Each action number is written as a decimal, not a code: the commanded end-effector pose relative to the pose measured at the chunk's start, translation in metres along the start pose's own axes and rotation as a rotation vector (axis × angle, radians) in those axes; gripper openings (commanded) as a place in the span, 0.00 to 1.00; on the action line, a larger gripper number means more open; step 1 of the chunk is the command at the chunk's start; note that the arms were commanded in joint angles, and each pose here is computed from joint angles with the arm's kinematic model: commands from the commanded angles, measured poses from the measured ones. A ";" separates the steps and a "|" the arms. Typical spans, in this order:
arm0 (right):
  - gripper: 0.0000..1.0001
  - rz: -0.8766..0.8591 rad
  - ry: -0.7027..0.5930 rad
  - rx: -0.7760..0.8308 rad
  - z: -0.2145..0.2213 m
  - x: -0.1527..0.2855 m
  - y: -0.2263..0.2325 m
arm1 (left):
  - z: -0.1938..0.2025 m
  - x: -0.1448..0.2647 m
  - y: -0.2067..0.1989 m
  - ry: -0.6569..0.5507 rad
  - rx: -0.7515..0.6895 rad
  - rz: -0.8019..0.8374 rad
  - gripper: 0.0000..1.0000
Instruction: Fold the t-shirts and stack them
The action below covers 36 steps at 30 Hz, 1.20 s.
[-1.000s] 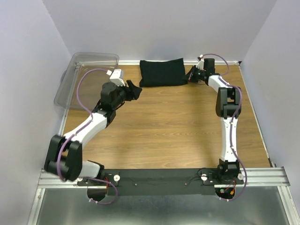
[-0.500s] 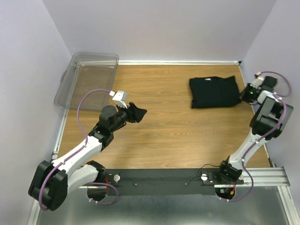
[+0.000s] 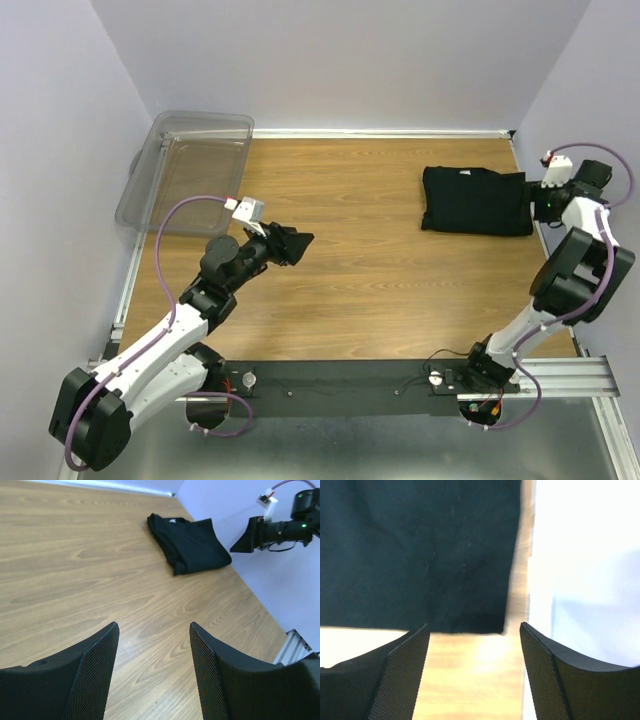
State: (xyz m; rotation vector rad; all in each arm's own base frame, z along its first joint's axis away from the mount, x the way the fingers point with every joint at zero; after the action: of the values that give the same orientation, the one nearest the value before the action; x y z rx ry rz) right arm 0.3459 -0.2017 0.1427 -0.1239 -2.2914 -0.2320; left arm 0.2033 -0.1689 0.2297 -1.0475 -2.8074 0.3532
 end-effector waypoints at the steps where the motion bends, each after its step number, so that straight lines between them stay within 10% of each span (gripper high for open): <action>1: 0.80 0.013 -0.056 0.177 -0.014 0.041 0.016 | -0.008 0.005 0.002 -0.044 -0.037 -0.036 0.66; 9: 0.90 -0.492 -0.060 0.366 0.001 0.071 0.098 | -0.037 0.023 0.007 -0.165 -0.132 -0.127 0.87; 19: 0.98 -0.477 -0.072 0.182 -0.015 0.036 0.171 | -0.080 0.058 0.027 -0.151 -0.265 -0.365 0.97; 22: 0.50 -0.543 0.029 0.041 -0.010 0.006 0.176 | -0.078 0.065 0.024 -0.152 -0.276 -0.345 0.96; 27: 0.21 -0.546 0.142 -0.015 0.017 -0.022 0.175 | -0.064 0.076 0.022 -0.141 -0.264 -0.324 0.96; 36: 0.14 -0.513 0.319 -0.113 0.056 -0.074 0.169 | -0.067 0.076 0.019 -0.147 -0.281 -0.296 0.96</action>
State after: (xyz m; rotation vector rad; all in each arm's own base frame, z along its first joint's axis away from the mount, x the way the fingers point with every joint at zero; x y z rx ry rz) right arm 0.3782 -0.0281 0.1022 0.4714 -2.0399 -0.5452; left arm 0.1698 -0.0923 0.2979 -0.6405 -3.1856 0.0543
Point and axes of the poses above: each gripper's point midway between its finger pads, its own x axis back along the fingers, its own y axis along the line the jaws close on, z = x × y, the point moved 8 cm from there along x, back along the fingers, and after that the axes turned 15 degrees about -x, right-handed, at the moved point
